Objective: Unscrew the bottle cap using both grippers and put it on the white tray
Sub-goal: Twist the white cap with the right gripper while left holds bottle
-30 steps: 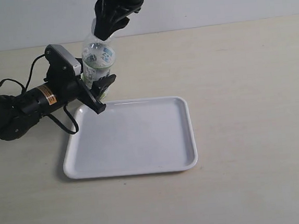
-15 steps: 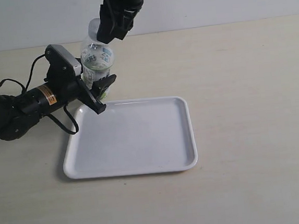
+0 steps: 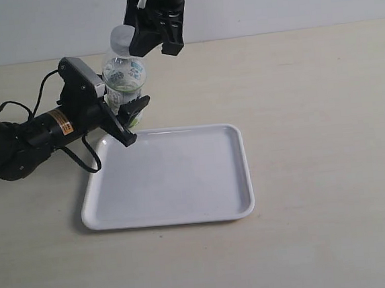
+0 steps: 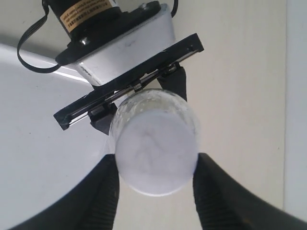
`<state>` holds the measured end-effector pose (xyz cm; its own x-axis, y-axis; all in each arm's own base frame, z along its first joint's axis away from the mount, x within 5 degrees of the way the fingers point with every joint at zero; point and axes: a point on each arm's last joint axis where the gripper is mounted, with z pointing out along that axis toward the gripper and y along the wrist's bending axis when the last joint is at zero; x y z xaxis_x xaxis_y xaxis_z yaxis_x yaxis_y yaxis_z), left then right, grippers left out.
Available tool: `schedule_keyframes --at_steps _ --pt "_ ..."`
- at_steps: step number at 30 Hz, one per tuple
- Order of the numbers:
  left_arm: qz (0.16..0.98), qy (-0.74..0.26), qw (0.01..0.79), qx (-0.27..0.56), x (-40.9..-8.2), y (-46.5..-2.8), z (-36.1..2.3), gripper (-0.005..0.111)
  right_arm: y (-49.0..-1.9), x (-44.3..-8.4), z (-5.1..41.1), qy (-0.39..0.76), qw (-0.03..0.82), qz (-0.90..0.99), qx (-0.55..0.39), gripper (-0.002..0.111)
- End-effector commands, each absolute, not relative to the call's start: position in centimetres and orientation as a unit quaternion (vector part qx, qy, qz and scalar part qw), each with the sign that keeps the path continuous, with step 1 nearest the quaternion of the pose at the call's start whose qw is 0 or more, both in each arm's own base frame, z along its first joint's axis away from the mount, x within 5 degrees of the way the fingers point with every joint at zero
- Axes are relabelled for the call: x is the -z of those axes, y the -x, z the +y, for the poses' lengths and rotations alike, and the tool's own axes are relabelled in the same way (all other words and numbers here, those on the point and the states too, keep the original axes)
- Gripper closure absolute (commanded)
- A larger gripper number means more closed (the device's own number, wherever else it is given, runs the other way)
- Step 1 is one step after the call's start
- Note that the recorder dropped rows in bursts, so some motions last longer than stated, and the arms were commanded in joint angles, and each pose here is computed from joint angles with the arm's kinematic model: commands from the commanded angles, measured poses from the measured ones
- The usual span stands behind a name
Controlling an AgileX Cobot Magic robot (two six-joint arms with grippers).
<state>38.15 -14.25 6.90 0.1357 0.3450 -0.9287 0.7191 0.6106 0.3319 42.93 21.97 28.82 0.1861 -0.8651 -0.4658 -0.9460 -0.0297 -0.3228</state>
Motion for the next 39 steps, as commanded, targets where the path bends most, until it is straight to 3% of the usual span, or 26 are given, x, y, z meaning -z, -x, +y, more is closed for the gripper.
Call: schedule_keyframes --at_steps 1,4,7,11,14,39 --pt "0.646 -0.399 0.633 0.15 -7.5 -38.4 -14.2 0.107 -42.7 -29.2 22.0 0.728 0.292 0.617 -0.068 0.108" --pt "0.646 -0.399 0.633 0.15 -7.5 -38.4 -14.2 0.107 -42.7 -29.2 22.0 0.727 0.293 0.617 -0.068 0.105" --pt "0.646 -0.399 0.633 0.15 -7.5 -38.4 -14.2 0.107 -42.8 -29.2 22.0 0.723 0.294 0.621 -0.068 0.093" --pt "0.646 -0.399 0.633 0.15 -7.5 -38.4 -14.2 0.107 -43.1 -29.4 22.1 0.691 0.309 0.649 -0.07 0.055" --pt "0.646 -0.399 0.633 0.15 -7.5 -38.4 -14.2 0.107 -43.2 -29.7 22.1 0.682 0.318 0.655 -0.068 0.04" --pt "0.645 -0.4 0.633 0.149 -7.5 -38.4 -14.2 0.107 -42.9 -29.6 22.5 0.699 0.32 0.634 -0.09 0.05"
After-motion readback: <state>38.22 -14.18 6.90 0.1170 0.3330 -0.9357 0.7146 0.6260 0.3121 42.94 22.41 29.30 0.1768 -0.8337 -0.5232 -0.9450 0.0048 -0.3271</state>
